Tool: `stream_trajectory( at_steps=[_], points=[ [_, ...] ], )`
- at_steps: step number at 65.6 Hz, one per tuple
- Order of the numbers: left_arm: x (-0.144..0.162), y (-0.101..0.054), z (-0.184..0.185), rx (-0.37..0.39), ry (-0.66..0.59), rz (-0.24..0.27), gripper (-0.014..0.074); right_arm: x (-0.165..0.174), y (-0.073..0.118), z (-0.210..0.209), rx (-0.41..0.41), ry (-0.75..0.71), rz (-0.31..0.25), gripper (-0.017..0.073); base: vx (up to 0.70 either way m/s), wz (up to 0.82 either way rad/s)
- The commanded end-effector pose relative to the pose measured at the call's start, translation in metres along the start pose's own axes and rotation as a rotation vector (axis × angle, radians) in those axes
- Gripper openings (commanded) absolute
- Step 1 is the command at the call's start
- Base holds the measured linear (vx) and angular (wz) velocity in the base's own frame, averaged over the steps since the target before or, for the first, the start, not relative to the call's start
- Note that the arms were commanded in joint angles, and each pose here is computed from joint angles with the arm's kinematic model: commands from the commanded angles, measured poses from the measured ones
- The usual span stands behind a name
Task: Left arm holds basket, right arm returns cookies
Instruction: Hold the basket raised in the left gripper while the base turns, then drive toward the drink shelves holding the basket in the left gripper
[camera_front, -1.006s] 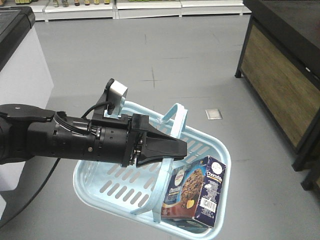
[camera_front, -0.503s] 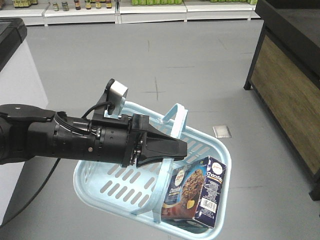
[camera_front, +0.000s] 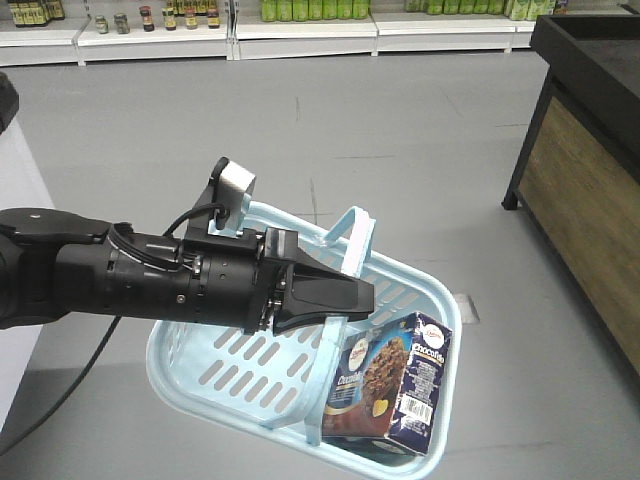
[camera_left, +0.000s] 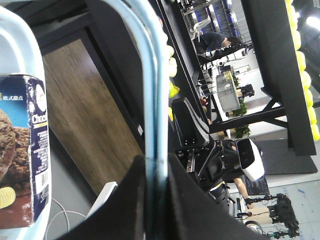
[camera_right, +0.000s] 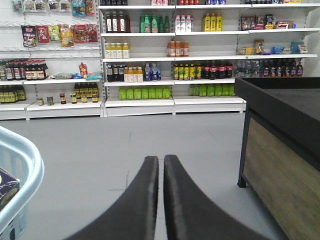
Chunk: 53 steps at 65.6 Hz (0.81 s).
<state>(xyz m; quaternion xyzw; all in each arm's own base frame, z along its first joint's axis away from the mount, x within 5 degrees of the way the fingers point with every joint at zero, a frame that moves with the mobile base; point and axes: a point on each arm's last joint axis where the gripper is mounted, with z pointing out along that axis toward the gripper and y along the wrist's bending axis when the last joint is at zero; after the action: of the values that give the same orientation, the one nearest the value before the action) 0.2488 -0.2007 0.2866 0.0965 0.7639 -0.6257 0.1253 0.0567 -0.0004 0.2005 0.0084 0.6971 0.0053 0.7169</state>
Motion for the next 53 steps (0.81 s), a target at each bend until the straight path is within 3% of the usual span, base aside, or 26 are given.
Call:
stream_trajectory(
  at_steps=[1,53],
  points=[
    [-0.0049,-0.0327,-0.0060,0.149,-0.053,0.021,-0.0003,-0.0012,0.0008,-0.0005,-0.009,-0.068,-0.010,-0.0006,0.42,0.00],
    [-0.0051,-0.0326,-0.0060,0.147,-0.055,0.021,-0.0003,-0.0012,0.0008,-0.0005,-0.009,-0.068,-0.010,-0.0006,0.43,0.07]
  ],
)
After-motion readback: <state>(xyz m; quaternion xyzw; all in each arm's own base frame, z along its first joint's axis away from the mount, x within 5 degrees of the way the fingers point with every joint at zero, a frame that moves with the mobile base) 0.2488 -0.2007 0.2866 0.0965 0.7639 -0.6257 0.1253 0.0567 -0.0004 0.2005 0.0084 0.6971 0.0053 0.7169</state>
